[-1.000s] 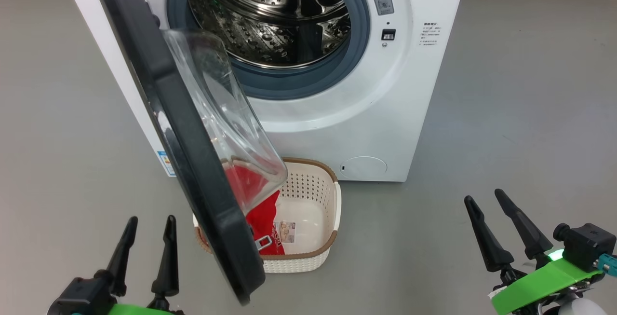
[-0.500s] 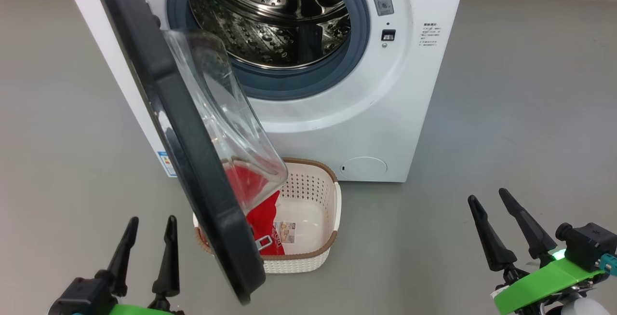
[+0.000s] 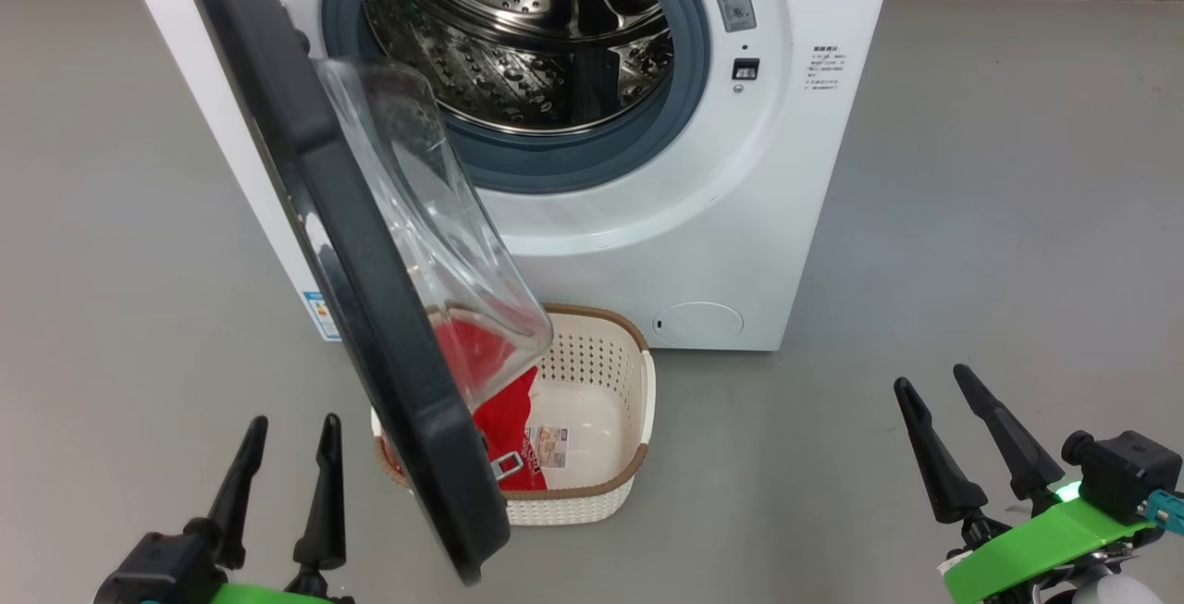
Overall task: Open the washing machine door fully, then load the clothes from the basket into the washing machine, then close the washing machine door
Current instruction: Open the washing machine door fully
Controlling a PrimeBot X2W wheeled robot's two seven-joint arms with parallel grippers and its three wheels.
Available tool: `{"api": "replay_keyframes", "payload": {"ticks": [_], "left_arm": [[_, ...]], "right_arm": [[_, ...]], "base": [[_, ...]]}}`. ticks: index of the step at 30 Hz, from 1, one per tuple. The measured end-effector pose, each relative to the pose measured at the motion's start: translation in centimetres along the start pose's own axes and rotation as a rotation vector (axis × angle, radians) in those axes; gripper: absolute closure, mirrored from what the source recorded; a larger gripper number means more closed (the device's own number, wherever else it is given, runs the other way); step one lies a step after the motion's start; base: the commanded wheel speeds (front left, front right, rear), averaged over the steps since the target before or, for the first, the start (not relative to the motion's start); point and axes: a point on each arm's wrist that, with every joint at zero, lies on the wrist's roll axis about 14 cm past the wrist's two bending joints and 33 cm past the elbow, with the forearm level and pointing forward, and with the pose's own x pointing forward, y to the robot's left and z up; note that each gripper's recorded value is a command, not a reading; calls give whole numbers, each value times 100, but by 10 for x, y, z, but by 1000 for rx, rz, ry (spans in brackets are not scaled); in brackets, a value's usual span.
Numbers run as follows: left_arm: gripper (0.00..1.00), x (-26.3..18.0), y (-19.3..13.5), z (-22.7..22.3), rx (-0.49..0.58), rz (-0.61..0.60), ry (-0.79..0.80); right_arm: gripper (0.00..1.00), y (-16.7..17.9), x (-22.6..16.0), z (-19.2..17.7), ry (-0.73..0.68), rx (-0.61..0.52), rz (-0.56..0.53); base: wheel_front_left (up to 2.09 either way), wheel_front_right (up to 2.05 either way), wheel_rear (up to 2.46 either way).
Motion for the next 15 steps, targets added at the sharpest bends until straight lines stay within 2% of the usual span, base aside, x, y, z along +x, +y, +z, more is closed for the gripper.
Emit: {"api": "replay_keyframes", "payload": {"ticks": [6,7,8,9,10,11,12,15], "left_arm": [[0,0,0,0,0,1,1],[3,0,1,0,0,2,1],[21,0,1,0,0,2,1],[50,0,1,0,0,2,1],[60,0,1,0,1,2,1],[85,-1,1,0,1,2,1],[100,-1,1,0,1,3,1],[100,-1,1,1,1,4,-2]], "right_arm": [[0,-1,-4,-4,13,3,-5],[0,-1,-4,-5,15,3,-6],[0,-1,-4,-5,15,3,-6],[0,-1,-4,-5,14,3,-6],[0,-1,-4,-5,14,3,-6],[0,-1,-4,-5,14,3,-6],[0,-1,-4,-5,14,3,-6],[0,-1,-4,-4,13,3,-6]], "base": [[0,0,0],[0,0,0],[0,0,0],[0,0,0],[0,0,0],[0,0,0],[0,0,0],[0,0,0]]}}
